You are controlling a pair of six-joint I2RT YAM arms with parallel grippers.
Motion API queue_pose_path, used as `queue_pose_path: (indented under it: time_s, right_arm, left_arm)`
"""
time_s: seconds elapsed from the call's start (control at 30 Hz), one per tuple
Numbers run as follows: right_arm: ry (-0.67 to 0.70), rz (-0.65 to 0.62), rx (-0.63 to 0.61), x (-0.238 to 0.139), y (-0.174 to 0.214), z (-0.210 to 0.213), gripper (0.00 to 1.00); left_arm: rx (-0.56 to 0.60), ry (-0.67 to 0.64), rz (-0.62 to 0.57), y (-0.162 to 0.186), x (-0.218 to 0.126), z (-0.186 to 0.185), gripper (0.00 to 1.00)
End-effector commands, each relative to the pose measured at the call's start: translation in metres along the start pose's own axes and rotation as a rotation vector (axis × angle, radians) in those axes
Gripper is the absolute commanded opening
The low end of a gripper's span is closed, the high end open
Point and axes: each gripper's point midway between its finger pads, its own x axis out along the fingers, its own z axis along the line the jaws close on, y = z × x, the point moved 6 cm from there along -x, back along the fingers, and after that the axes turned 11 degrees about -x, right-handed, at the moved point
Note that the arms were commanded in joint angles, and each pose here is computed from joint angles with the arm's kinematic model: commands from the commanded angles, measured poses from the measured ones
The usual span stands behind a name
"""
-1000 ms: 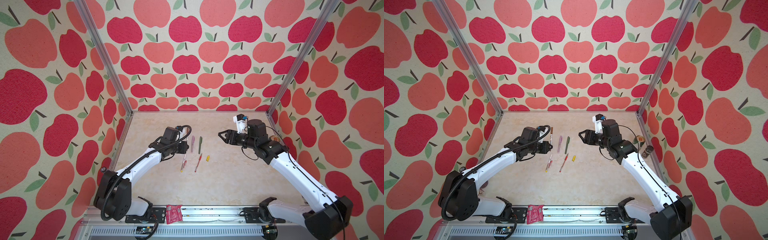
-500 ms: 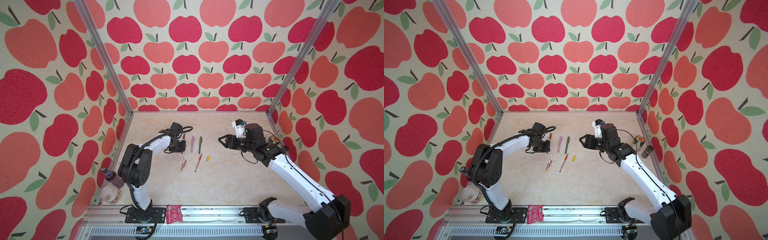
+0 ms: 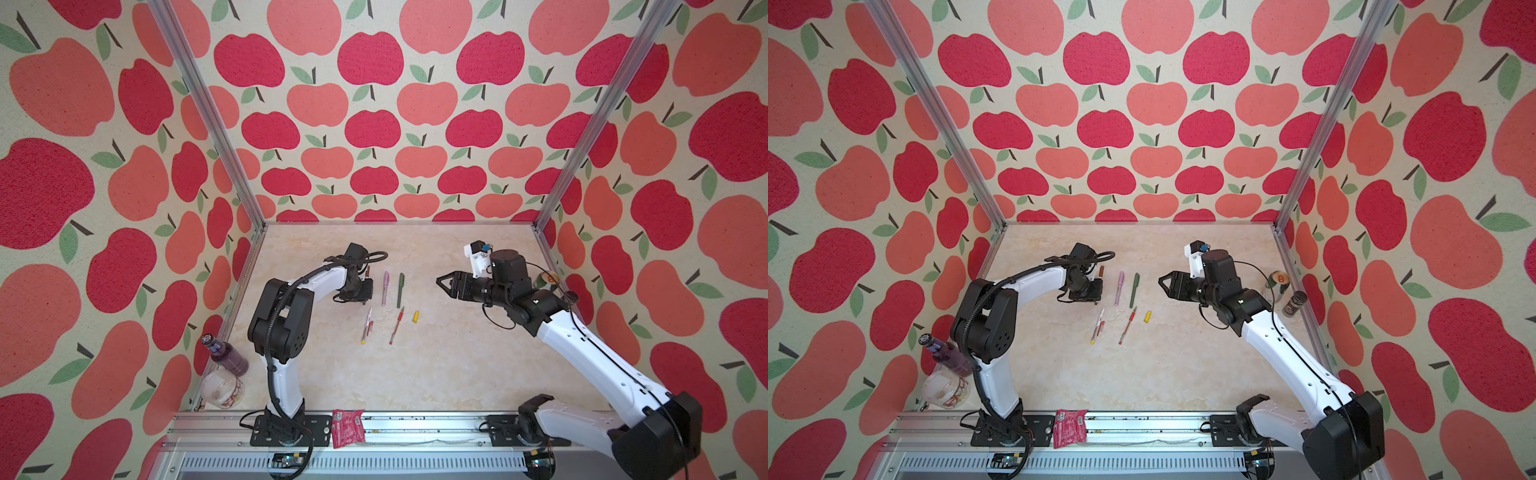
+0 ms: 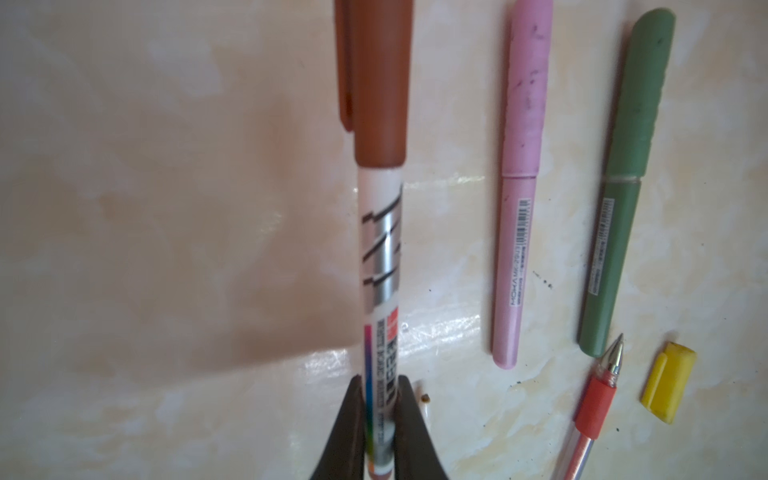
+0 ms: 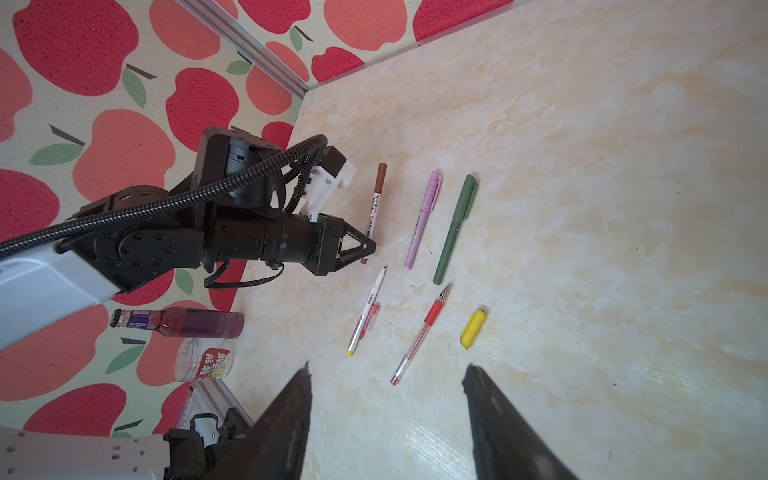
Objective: Insert the pens into the pen caps
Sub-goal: 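Lower the capped white marker to the table and release it with the left gripper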
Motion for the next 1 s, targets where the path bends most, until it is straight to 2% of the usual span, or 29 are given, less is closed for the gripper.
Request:
queue_pose_path:
  time_s: [0.0,0.17,0.37,0.73,0.97]
  right_arm:
    - [-0.021,-0.012,0.024,0.0,0.003,0.0,0.62]
    - [-0.023,-0.006,0.037,0.003,0.008,-0.002,0.61]
    - [-0.017,-0.008,0.033,0.002,0.008,-0.002,0.61]
    - [-0.018,-0.004,0.028,0.004,0.007,-0.002,0.61]
    - [-0.019,0.001,0.026,0.004,0.009,-0.002,0.61]
  left_arm:
    - [0.0,-0.022,-0.019,-0.01,0.005,0.001,0.0]
    - [-0.001,-0.029,-0.017,-0.015,0.01,-0.001,0.02]
    - [0.005,-0.04,-0.004,-0.017,0.016,-0.002,0.09]
    - [0.007,-0.051,0.01,-0.016,0.022,-0.002,0.16]
    - [0.008,-0.052,0.008,-0.017,0.022,-0.002,0.25]
